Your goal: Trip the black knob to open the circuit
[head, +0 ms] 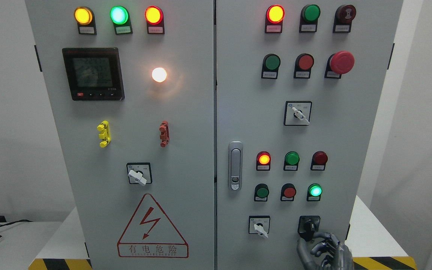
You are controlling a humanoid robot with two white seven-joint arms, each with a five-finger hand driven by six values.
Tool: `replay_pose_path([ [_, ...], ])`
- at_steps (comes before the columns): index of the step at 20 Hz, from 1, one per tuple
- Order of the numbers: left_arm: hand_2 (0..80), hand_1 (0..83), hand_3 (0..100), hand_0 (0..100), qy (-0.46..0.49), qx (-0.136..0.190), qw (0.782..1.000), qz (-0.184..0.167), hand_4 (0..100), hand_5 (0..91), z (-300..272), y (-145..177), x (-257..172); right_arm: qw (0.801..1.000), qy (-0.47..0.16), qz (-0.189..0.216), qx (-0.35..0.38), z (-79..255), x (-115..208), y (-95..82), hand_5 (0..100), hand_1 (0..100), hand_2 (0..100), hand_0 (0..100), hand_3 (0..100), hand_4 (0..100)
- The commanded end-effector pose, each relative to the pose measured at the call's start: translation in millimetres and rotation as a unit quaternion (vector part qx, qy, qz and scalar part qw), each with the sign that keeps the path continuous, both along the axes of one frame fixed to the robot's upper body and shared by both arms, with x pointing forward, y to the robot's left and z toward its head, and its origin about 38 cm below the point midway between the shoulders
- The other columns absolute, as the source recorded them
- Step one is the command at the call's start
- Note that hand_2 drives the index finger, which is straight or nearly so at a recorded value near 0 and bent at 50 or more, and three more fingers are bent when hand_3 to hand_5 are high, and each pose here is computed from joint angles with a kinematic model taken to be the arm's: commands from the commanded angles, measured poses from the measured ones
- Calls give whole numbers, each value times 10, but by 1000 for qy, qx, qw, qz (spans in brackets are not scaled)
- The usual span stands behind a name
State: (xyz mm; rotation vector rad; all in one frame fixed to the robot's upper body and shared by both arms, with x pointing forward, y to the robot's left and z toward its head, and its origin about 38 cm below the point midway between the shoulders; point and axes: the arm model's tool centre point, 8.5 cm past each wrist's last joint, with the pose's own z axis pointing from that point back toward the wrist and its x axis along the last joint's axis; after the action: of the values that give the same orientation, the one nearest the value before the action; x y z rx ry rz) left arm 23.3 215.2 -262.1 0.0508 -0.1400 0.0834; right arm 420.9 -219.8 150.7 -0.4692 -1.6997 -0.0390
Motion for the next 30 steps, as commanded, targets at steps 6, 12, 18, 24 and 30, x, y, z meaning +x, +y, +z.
replay_pose_path([
  [6,0,389,0,120,0,0,1000,-15,0,0,0,-2,3,1000,-3,0,-3,-27,-14,-5,903,781,428,279,755,778],
  [12,0,389,0,120,0,0,1000,-15,0,0,0,-2,3,1000,-6,-8,-4,-28,-22,-84,897,780,416,266,750,769],
  [18,0,389,0,120,0,-1,1000,-15,0,0,0,-12,3,1000,-5,-15,-5,-42,-38,-150,892,779,410,263,744,768],
  [24,0,389,0,120,1,-1,1000,-15,0,0,0,-12,-2,1000,-16,-22,-6,-60,-88,-225,881,777,390,261,732,757],
  [30,0,389,0,120,0,-1,1000,-15,0,0,0,-12,3,999,-29,-20,-10,-99,-168,-276,878,775,388,261,731,755],
])
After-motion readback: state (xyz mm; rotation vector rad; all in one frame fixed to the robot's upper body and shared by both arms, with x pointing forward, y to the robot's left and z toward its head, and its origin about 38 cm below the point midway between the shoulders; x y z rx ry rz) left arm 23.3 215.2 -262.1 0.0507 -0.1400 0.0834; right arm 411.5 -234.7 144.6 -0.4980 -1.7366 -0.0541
